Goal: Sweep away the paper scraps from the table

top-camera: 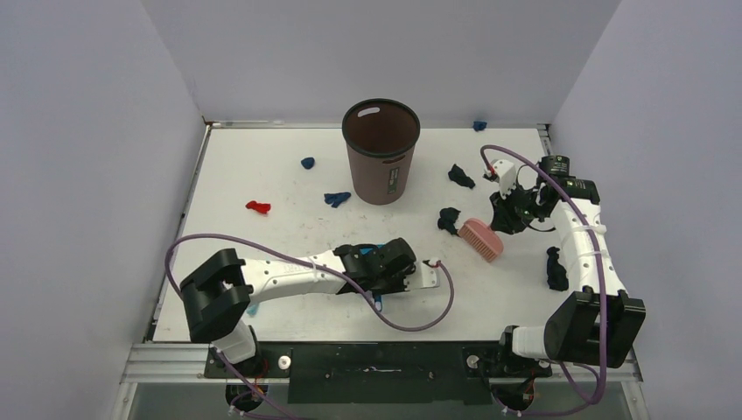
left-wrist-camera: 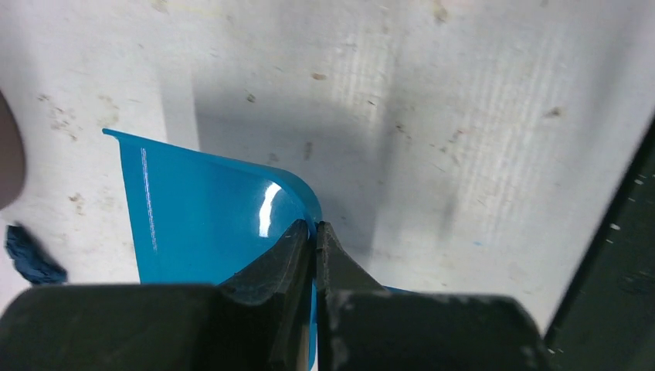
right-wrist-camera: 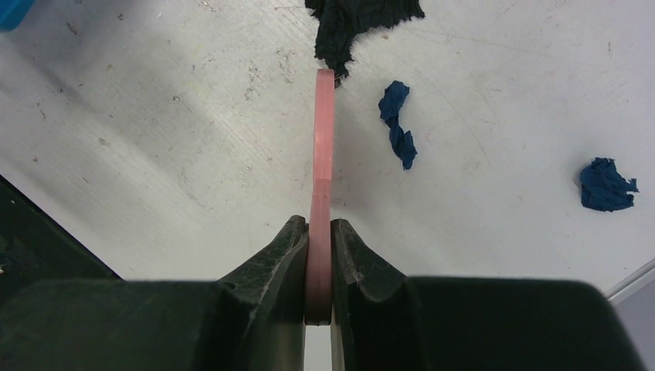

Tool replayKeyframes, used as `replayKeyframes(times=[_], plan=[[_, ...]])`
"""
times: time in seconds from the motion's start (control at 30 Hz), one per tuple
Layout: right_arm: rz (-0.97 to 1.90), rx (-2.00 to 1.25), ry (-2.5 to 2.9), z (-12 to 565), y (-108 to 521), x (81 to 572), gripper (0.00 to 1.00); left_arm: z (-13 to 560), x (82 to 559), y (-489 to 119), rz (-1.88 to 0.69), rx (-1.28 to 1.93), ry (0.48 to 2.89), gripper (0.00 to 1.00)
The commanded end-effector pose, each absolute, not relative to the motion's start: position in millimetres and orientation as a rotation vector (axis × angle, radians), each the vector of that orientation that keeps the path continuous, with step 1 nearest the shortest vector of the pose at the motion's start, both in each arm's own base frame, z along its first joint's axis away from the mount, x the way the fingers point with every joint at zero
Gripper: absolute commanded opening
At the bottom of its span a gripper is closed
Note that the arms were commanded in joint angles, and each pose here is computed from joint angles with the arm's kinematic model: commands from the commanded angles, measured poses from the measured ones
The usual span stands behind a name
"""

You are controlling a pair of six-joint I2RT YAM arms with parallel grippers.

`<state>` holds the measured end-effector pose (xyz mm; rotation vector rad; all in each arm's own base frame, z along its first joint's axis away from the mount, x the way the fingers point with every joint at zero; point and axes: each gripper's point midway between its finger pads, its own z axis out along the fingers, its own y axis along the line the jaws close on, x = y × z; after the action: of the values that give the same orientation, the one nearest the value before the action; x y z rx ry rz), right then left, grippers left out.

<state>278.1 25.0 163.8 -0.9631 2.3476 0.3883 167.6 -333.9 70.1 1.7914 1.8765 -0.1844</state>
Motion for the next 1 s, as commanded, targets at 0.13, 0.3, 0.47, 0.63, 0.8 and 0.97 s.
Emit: replayKeyframes(times=[0.13, 0.3, 0.47, 0.63, 0.8, 0.97], plan=[[0.453, -0.976, 2.262, 177.5, 35.7, 283.2, 0.05, 80.8, 207.5, -380.2, -0.197, 1.724, 1.719, 0.0], [0.446, -0.984, 2.271, 173.0, 34.4, 281.3, 0.05, 77.0, 210.4, -389.2, -0.224, 1.724, 1.74, 0.03], [0.527, -1.003, 2.266, 172.7, 42.5, 275.6, 0.05, 80.6, 217.7, -388.6, -0.188, 1.634, 1.796, 0.3], [0.553, -1.01, 2.256, 173.8, 45.5, 274.7, 0.05, 138.7, 217.1, -403.6, -0.182, 1.268, 1.878, 0.44], [0.543, -1.01, 2.238, 175.1, 46.2, 275.4, 0.05, 173.2, 181.2, -401.1, -0.213, 0.639, 1.99, 0.56], [0.554, -1.001, 2.239, 171.8, 47.1, 277.5, 0.05, 129.4, 154.7, -363.7, -0.259, 0.21, 2.223, 0.59]])
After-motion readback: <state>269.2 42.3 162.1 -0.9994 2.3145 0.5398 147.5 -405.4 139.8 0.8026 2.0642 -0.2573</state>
